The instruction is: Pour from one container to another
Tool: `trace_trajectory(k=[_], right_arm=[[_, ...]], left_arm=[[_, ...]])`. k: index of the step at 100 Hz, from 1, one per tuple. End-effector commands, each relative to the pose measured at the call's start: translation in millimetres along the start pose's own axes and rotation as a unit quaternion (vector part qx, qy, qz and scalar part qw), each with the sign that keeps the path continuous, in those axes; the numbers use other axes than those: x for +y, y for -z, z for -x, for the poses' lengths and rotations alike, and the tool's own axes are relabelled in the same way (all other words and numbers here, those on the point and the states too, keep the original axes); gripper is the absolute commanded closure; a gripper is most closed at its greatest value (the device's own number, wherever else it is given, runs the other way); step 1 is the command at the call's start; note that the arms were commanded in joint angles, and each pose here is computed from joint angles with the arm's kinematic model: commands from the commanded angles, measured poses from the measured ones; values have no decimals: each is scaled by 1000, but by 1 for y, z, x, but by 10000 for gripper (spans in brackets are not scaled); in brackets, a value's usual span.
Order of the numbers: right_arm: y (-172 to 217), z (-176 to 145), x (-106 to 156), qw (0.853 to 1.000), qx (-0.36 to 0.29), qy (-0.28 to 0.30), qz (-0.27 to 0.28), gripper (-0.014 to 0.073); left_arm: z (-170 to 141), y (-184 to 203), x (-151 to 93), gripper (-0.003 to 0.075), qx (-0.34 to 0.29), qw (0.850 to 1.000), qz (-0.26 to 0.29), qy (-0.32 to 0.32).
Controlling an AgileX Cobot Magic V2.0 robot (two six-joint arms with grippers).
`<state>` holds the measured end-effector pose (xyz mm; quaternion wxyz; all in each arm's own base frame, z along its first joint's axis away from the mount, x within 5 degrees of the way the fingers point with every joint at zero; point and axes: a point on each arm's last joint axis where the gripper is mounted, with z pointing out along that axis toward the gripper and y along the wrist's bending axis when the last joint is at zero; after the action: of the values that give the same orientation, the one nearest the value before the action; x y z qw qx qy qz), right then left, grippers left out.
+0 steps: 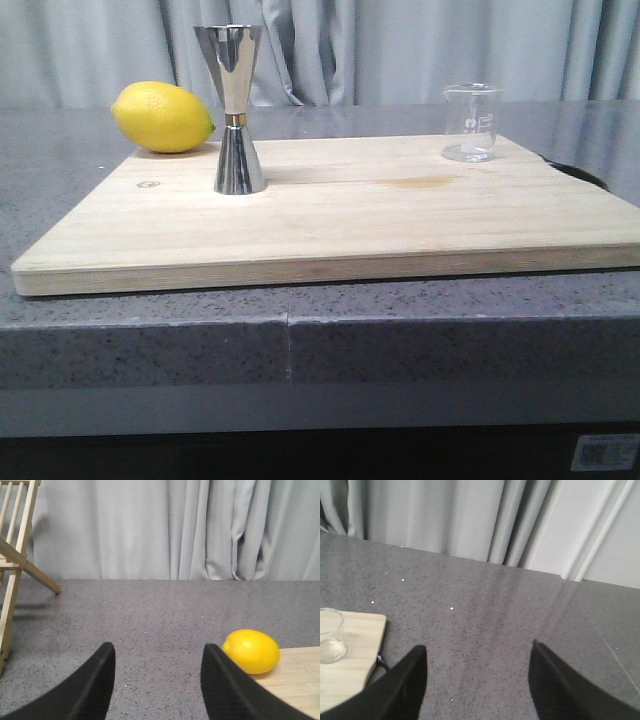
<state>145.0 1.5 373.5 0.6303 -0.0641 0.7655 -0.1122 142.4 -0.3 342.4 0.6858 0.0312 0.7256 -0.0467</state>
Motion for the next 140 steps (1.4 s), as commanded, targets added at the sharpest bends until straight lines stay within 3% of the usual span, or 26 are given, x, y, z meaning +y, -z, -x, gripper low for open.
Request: trace_trajectory(k=[1,14,27,54,59,102,140], right_arm=[[9,-2,3,999,-48,7,17,243],[18,-22,6,998,-53,8,25,255],[27,-28,5,998,-61,6,22,279],[45,-23,1,994,-107,-2,19,619],[46,-23,0,994,-109,-2,19,669],[47,-23,0,994,-109,-3,17,667],[47,-23,0,994,-109,-3,17,666]], left_arm=[[7,13,-6,366,-31,999,-12,8],[-4,27,-11,387,-40,999,-16,3],[-10,39,-16,505,-51,998,-25,-2],[-11,46,-27,741,-56,995,-77,-13],[-11,46,-28,738,-55,995,-82,-13],[-11,47,-29,738,-55,995,-85,-13],[-10,46,-22,739,-62,997,-47,-11]])
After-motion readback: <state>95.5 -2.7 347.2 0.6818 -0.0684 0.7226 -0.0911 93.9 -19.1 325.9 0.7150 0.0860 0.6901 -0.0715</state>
